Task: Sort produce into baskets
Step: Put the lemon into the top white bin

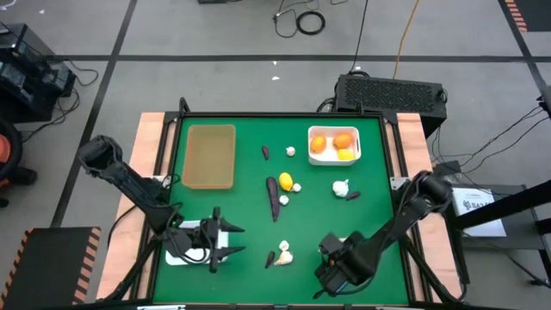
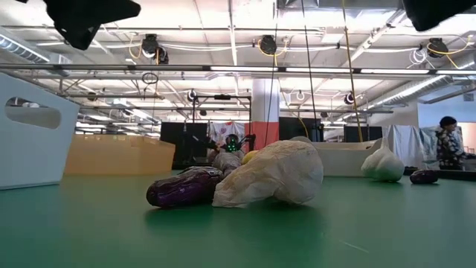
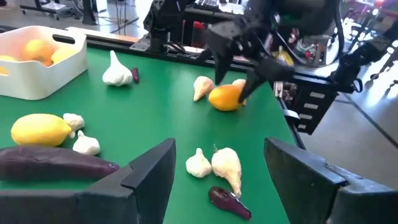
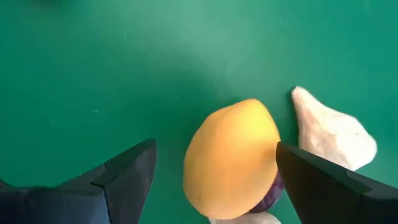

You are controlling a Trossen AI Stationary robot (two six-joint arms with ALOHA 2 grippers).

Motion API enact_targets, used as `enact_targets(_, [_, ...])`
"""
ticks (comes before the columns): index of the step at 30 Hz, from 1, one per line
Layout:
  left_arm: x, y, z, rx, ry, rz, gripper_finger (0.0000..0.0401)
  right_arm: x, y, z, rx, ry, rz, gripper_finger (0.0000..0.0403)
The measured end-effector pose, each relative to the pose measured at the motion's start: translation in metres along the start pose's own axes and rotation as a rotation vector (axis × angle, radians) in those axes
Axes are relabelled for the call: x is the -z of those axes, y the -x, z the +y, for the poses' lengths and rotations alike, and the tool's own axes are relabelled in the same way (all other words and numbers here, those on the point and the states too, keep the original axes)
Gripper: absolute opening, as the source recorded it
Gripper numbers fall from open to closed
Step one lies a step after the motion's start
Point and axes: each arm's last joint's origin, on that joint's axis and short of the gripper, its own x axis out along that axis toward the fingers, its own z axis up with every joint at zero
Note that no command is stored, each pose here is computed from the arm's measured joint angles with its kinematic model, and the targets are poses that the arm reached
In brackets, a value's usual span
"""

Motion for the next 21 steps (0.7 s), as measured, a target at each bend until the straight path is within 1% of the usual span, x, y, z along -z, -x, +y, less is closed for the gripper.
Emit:
enact_targets(7, [-0.001, -0.002, 0.002, -0.011, 0.004, -0.004, 0.0251, 0.007, -0.013, 0.004, 0.038, -0.023, 0.003, 0.032])
enact_targets(10, [-0.001, -0.002, 0.002, -0.013, 0.002, -0.002, 0.0251, 0.009, -0.02, 0.005, 0.056, -0.03, 0.028, 0.032])
enact_targets(15, [-0.001, -0.002, 0.003, -0.014, -0.001, 0.001, 0.0251, 0.01, -0.022, 0.006, 0.061, -0.031, 0.047, 0.0318])
enact_targets(18, [0.0, -0.002, 0.003, -0.015, -0.003, 0.003, 0.0251, 0.011, -0.022, 0.006, 0.065, -0.03, 0.078, 0.0305])
enact_targets(21, [0.0, -0.002, 0.003, -0.014, -0.003, 0.003, 0.0251, 0.012, -0.022, 0.005, 0.071, -0.012, 0.123, 0.0281])
